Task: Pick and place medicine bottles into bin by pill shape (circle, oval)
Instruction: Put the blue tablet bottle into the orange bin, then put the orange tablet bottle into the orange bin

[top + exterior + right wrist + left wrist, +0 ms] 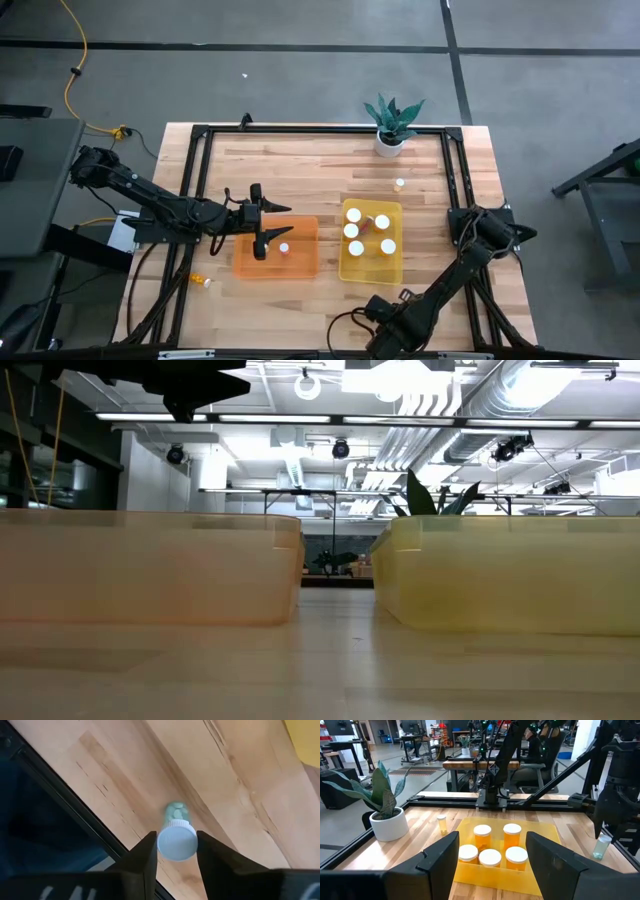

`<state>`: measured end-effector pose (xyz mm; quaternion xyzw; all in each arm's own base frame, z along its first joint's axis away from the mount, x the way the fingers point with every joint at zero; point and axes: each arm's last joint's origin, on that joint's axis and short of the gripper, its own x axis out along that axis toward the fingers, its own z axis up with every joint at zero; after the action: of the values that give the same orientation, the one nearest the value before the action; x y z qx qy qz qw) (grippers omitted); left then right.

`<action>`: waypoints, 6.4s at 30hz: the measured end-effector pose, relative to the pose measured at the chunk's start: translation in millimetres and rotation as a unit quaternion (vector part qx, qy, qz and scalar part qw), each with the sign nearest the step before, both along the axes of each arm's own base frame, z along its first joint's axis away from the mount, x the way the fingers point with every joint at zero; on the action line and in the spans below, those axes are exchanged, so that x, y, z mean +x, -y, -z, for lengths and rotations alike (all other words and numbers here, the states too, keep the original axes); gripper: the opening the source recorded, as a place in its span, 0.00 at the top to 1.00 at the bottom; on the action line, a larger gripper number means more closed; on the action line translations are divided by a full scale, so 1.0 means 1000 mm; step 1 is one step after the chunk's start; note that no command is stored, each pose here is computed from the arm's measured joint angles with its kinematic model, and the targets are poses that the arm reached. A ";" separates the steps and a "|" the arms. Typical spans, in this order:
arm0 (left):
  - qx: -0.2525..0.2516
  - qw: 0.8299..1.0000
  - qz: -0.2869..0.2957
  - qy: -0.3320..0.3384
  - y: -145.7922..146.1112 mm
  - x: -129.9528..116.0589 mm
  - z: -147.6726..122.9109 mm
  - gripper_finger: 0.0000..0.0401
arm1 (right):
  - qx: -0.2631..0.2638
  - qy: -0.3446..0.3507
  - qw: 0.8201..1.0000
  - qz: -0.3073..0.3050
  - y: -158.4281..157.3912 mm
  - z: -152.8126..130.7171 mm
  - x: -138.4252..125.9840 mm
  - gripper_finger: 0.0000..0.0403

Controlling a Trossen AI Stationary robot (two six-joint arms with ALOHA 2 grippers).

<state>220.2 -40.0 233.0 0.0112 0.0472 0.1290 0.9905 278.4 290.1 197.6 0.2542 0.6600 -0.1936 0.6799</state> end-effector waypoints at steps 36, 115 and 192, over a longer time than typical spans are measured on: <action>-0.070 0.992 0.087 0.050 0.014 -0.052 -0.049 0.45 | -0.275 0.297 0.876 -0.262 0.116 -0.071 0.101 0.75; -0.090 0.991 0.084 0.046 0.033 -0.059 -0.046 0.45 | -0.174 0.670 0.694 -0.199 0.228 -0.013 -0.027 0.37; -0.095 0.740 0.056 -0.664 0.138 -0.109 0.096 0.45 | -0.233 0.685 0.677 -0.138 0.245 -0.004 -0.037 0.37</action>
<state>111.7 -177.8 137.0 0.0029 0.7042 0.0278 0.7095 241.0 45.4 202.0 0.0548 -0.0288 -0.0167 0.9979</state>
